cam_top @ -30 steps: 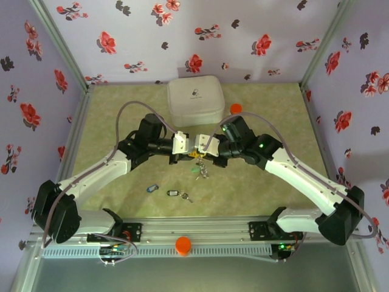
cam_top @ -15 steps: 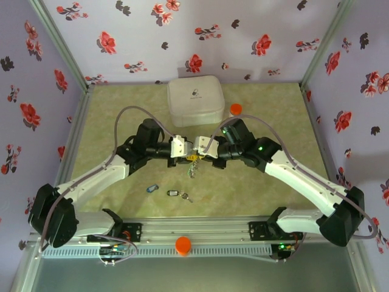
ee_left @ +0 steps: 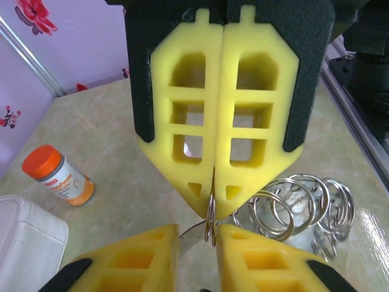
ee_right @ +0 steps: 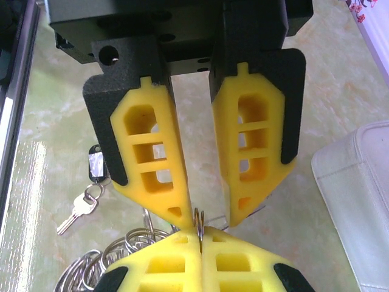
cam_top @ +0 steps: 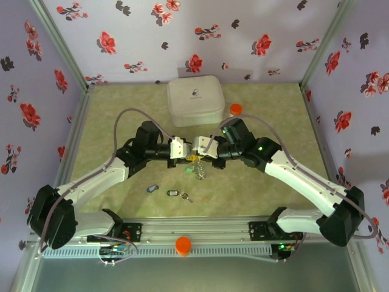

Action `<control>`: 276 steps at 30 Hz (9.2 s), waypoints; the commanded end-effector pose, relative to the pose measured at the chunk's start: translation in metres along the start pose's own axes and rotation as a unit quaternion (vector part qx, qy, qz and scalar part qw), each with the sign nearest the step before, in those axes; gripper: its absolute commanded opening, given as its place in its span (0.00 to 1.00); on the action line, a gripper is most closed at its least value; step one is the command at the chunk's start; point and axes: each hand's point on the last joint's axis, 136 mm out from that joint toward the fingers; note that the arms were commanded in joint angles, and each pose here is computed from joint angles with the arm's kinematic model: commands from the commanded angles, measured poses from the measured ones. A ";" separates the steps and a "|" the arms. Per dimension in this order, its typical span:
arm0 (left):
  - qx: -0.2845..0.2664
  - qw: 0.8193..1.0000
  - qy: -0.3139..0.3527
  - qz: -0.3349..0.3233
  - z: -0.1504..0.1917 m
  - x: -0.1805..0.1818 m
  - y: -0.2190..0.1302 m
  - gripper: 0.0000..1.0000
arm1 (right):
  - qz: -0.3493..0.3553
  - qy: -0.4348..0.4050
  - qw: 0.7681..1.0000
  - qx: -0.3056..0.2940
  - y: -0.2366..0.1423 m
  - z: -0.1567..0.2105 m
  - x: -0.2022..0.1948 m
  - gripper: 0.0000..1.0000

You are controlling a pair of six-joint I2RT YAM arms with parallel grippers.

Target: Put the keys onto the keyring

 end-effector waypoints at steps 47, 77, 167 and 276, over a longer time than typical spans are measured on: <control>-0.213 0.975 -0.068 0.000 -0.053 0.007 -0.020 0.00 | 0.052 0.061 0.962 -0.259 -0.031 -0.035 -0.014 0.00; -0.031 1.000 -0.002 -0.003 -0.028 -0.006 -0.019 0.16 | -0.007 -0.023 0.998 -0.060 -0.018 -0.031 0.002 0.00; -0.145 0.988 -0.031 -0.045 -0.047 -0.011 -0.030 0.00 | 0.023 0.073 0.972 -0.221 -0.038 -0.029 -0.001 0.26; -0.121 0.991 -0.031 -0.045 -0.045 -0.009 -0.023 0.08 | -0.028 0.078 0.979 -0.184 -0.027 -0.044 0.005 0.00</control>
Point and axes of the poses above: each hand's point on the last joint's axis, 136 mm out from that joint toward the fingers, its own y axis out along the fingers, its own x axis along the line the jaws close on, z = x × y, and after that the axes turned 6 degrees about -y, right-handed
